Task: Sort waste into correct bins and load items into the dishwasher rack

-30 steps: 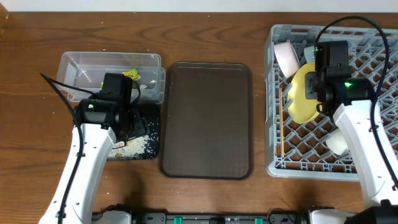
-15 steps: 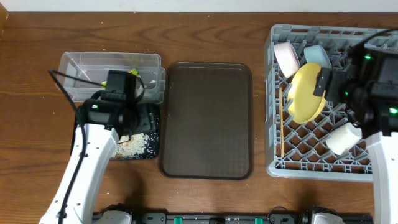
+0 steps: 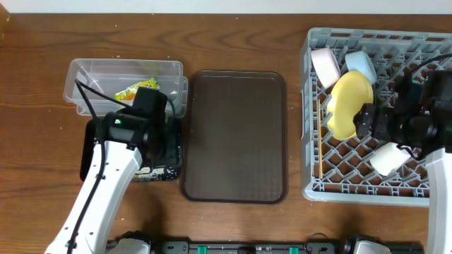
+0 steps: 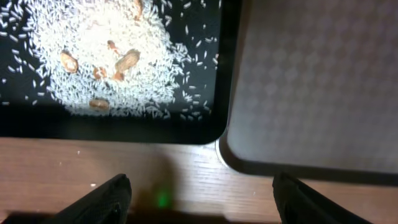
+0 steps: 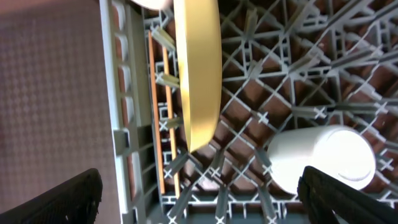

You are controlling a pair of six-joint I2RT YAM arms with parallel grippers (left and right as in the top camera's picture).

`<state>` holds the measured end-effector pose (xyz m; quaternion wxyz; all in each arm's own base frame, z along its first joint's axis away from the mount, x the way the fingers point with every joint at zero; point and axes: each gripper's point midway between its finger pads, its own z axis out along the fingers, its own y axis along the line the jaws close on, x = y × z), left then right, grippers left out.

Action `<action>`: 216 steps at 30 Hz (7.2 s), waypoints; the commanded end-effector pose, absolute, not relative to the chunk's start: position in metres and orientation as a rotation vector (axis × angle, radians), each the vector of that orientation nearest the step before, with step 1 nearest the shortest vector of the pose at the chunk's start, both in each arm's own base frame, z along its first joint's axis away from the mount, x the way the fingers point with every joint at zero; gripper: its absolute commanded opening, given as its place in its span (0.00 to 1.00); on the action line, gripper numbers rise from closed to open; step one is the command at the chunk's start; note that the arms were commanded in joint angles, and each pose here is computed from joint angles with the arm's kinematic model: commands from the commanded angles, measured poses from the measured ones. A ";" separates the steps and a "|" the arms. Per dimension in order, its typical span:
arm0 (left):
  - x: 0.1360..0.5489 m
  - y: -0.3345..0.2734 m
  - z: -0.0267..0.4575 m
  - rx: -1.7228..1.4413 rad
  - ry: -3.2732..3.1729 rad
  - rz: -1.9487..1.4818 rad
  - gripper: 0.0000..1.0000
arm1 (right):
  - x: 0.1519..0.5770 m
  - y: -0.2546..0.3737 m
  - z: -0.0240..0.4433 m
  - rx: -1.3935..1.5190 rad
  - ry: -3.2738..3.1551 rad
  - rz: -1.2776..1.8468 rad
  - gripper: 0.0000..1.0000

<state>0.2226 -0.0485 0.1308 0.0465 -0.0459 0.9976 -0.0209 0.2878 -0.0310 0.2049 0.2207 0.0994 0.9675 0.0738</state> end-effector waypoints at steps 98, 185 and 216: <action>0.175 -0.038 0.238 -0.061 2.262 -0.263 0.98 | 0.244 0.026 0.160 -0.121 1.629 0.115 0.99; 0.243 -0.025 0.139 0.023 1.717 -0.163 0.98 | 0.244 0.026 0.160 -0.121 1.629 0.115 0.99; 0.243 -0.025 0.139 0.023 1.717 -0.163 0.98 | 0.244 0.026 0.160 -0.121 1.629 0.115 0.99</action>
